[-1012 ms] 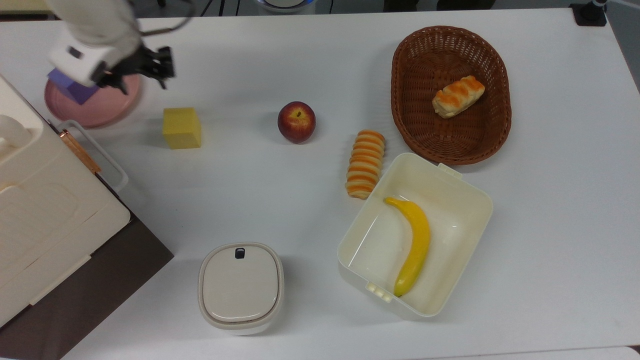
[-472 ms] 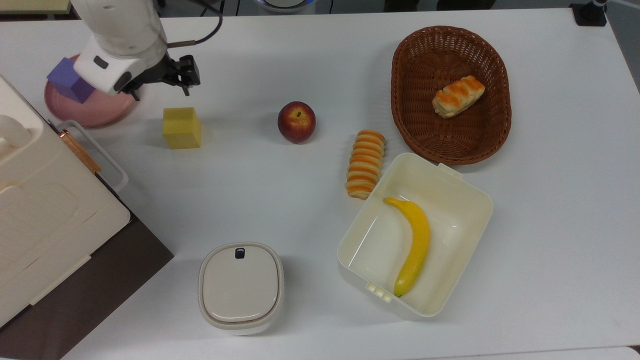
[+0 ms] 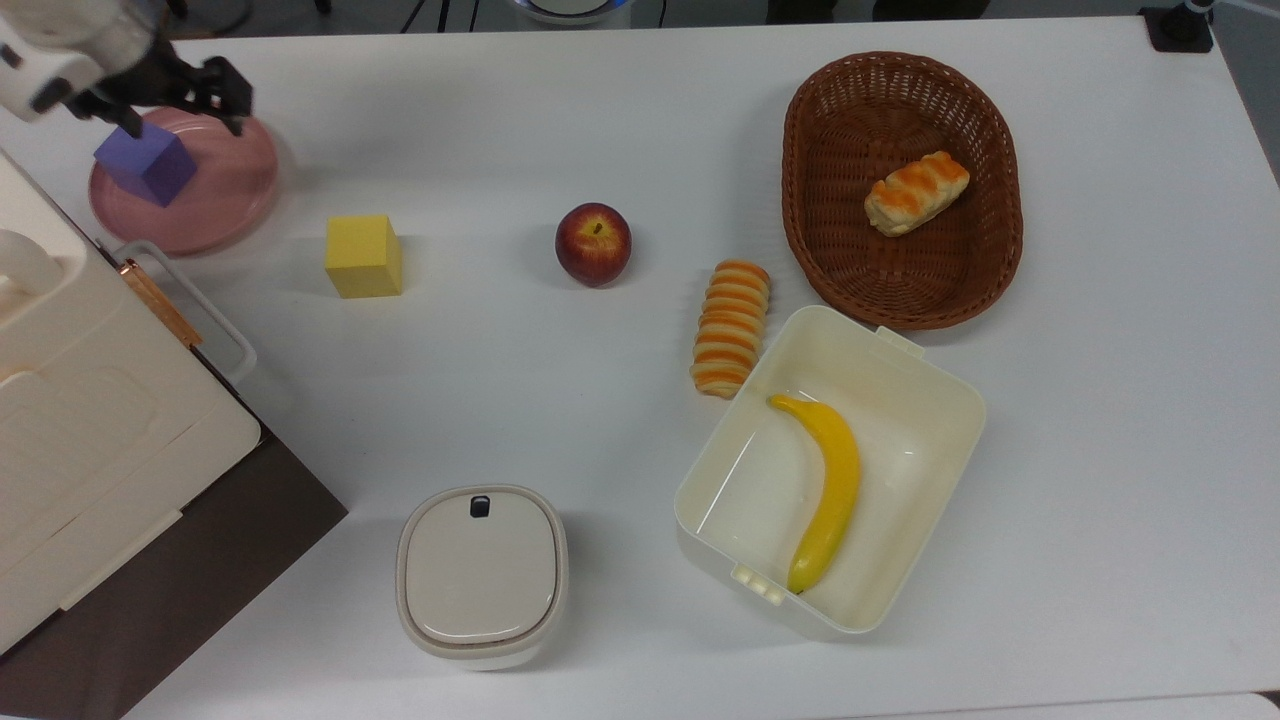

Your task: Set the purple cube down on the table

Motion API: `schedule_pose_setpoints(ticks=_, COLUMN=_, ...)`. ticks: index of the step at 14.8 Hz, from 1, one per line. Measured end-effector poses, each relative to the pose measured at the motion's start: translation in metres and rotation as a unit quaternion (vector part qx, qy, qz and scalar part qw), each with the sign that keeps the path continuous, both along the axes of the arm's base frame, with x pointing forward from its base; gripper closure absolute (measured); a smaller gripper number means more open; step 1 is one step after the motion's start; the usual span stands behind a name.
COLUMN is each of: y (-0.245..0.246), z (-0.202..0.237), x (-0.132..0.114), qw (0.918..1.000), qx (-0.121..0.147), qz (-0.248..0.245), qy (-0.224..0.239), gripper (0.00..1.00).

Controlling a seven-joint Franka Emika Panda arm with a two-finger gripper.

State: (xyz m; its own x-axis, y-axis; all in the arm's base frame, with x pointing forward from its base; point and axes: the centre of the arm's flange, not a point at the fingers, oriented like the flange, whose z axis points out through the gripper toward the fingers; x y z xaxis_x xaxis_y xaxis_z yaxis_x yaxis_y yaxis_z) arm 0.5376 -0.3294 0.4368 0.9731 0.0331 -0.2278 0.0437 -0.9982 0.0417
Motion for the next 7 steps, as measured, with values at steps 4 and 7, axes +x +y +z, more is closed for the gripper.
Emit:
schedule_pose_setpoints(ticks=4, y=-0.061, z=-0.027, x=-0.033, qw=0.994, qx=0.024, qz=-0.102, qy=-0.028, gripper=0.0)
schedule_pose_setpoints(ticks=7, y=-0.08, z=-0.041, x=-0.034, qw=0.9795, qx=0.004, qz=-0.194, qy=-0.054, gripper=0.0)
